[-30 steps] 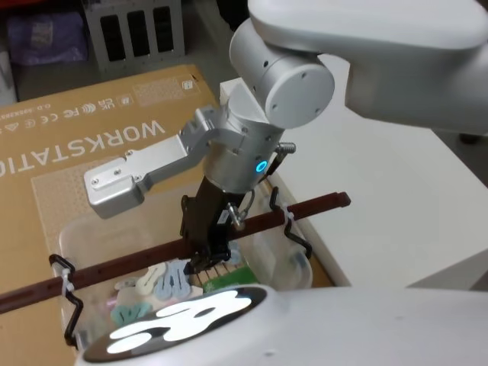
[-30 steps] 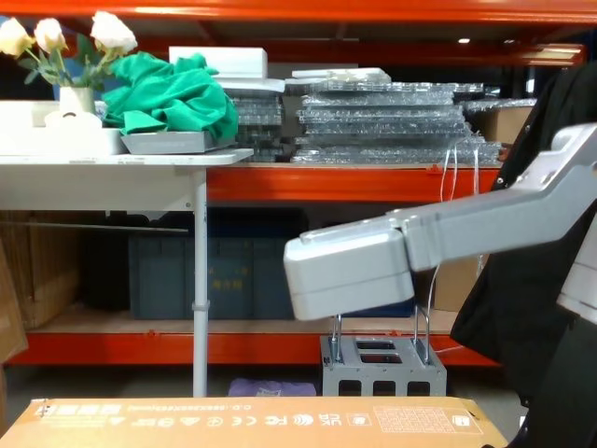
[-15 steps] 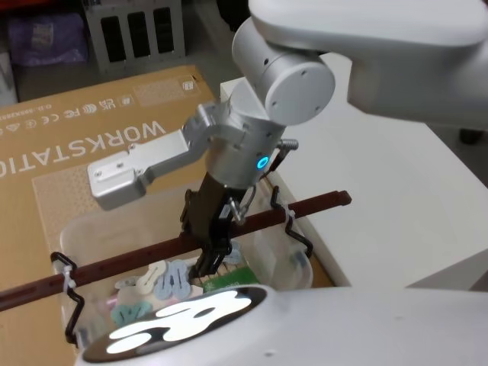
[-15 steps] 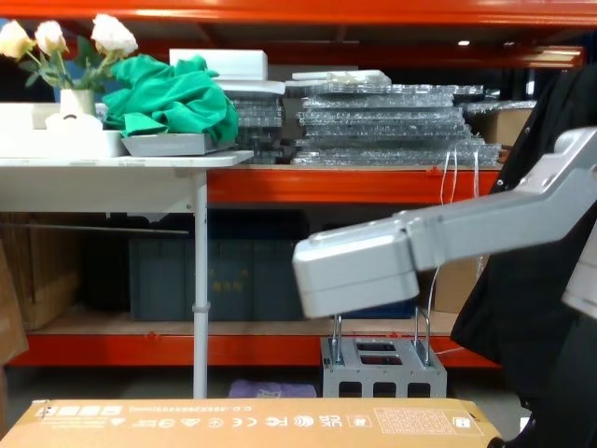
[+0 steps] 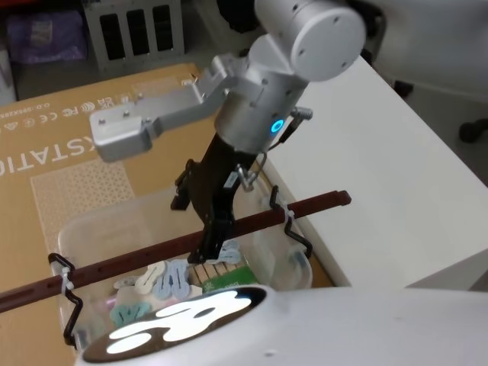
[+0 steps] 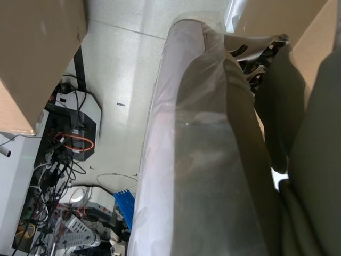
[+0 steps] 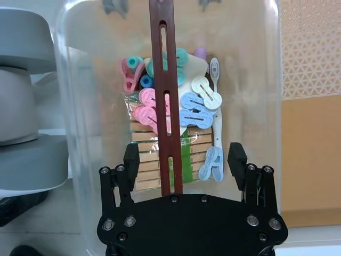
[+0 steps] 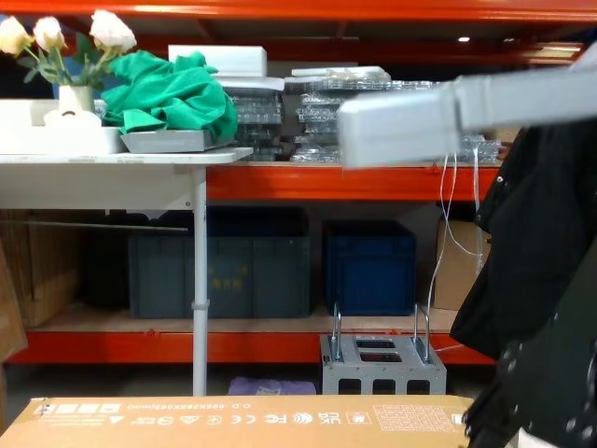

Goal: Use one hand to grasp the basket and place it at the designated location.

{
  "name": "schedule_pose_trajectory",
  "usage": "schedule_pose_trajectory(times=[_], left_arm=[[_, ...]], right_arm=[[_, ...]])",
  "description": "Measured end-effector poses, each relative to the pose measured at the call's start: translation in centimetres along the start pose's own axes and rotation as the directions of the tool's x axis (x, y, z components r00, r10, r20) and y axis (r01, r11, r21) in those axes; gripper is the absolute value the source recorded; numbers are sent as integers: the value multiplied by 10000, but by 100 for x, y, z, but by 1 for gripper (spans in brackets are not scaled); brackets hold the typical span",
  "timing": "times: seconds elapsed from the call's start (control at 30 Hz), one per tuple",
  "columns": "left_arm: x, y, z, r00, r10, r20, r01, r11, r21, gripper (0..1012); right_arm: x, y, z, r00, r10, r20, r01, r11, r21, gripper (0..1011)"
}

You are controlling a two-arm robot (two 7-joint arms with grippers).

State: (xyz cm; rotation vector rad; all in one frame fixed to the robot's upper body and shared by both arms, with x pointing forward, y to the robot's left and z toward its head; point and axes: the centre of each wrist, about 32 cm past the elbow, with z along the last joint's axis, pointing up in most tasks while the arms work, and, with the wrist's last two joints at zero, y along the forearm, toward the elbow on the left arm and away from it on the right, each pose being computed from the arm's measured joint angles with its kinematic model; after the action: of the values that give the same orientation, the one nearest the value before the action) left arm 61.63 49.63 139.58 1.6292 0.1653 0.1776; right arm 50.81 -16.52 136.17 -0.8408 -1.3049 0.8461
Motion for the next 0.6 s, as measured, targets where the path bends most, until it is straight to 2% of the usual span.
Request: schedule_pose_trajectory(times=[0.03,0.17,0.27,0.43,0.47,0.6], left_arm=[[0,0,0,10000,-1,0,1,10000,0,0],[0,0,0,10000,0,-2,0,10000,1,0],[0,0,0,10000,1,-2,-1,10000,1,0],[0,0,0,10000,0,0,0,10000,-1,0],[0,0,-1,10000,-1,-2,1,10000,1,0],[0,0,-1,10000,0,-3,0,10000,2,0]], right_arm=[[-3,-19,2,10000,-43,3,43,10000,2,1000],[-22,-119,19,9996,-267,26,267,9996,7,1000],[-48,-267,53,9981,-613,98,612,9981,32,1000],[-89,-418,92,9953,-952,191,952,9955,22,1000],[-120,-502,111,9932,-1142,224,1142,9935,16,1000],[-173,-642,145,9889,-1452,306,1453,9894,-17,1000]])
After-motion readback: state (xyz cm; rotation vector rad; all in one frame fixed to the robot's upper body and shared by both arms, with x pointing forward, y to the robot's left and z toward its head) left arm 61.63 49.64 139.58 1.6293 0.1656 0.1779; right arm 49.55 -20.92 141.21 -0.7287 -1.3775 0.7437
